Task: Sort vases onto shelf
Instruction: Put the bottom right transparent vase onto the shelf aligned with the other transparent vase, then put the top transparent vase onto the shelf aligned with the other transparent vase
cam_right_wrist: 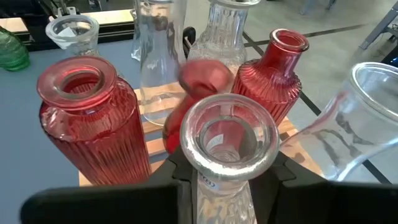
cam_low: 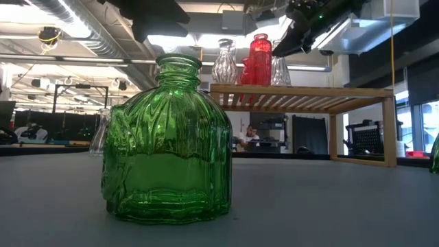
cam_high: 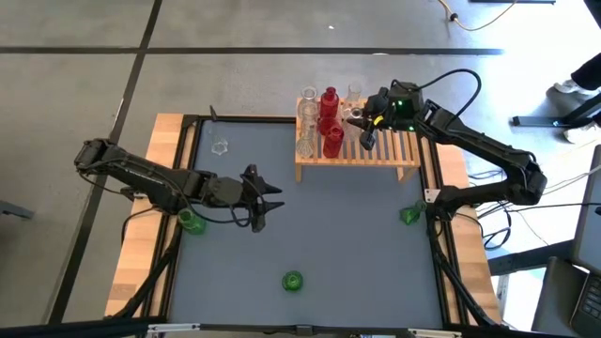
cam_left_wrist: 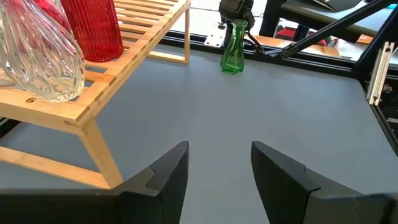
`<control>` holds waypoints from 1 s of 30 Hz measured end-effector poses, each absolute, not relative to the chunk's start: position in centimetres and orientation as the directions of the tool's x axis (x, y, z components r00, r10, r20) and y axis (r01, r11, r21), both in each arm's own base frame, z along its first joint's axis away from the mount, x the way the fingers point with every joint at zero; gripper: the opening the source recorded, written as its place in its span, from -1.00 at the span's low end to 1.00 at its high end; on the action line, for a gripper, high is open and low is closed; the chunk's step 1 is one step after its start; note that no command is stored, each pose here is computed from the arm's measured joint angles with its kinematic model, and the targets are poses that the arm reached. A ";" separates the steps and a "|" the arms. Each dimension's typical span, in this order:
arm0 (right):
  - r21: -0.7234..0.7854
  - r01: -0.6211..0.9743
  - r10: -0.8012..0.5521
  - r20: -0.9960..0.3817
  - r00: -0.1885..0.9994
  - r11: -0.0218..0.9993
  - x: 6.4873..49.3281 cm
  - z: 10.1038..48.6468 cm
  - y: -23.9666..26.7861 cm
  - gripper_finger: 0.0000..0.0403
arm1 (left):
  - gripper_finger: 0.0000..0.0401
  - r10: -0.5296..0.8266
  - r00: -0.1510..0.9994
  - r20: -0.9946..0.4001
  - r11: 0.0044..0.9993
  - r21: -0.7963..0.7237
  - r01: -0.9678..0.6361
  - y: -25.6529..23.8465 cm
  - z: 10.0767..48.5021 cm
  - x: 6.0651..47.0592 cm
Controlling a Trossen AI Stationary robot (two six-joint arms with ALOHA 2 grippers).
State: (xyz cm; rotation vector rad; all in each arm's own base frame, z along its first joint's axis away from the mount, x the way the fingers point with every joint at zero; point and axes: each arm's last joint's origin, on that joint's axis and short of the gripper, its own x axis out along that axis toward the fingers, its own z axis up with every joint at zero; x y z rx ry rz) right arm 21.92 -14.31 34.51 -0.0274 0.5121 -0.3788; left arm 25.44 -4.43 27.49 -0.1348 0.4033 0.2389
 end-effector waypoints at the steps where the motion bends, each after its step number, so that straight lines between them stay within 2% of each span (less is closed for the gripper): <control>1: -0.120 0.348 -0.361 -0.473 0.803 0.930 21.9 34.5 -14.3 -0.60 | -0.17 0.204 0.892 -0.403 0.963 -0.082 -0.257 -4.4 27.5 25.4; 12: -0.136 0.343 -0.365 -0.475 0.801 0.930 21.9 34.4 -14.3 -0.41 | -0.17 0.204 0.892 -0.403 0.963 -0.082 -0.257 -4.4 27.5 25.4; 22: -0.157 0.376 -0.403 -0.475 0.782 0.913 21.7 34.5 -14.4 -0.03 | -0.17 0.205 0.892 -0.403 0.963 -0.082 -0.258 -4.4 27.5 25.4; 30: -0.160 0.396 -0.425 -0.420 0.802 0.904 19.2 38.6 -12.7 0.06 | -0.17 0.205 0.892 -0.403 0.963 -0.082 -0.258 -4.4 27.5 25.4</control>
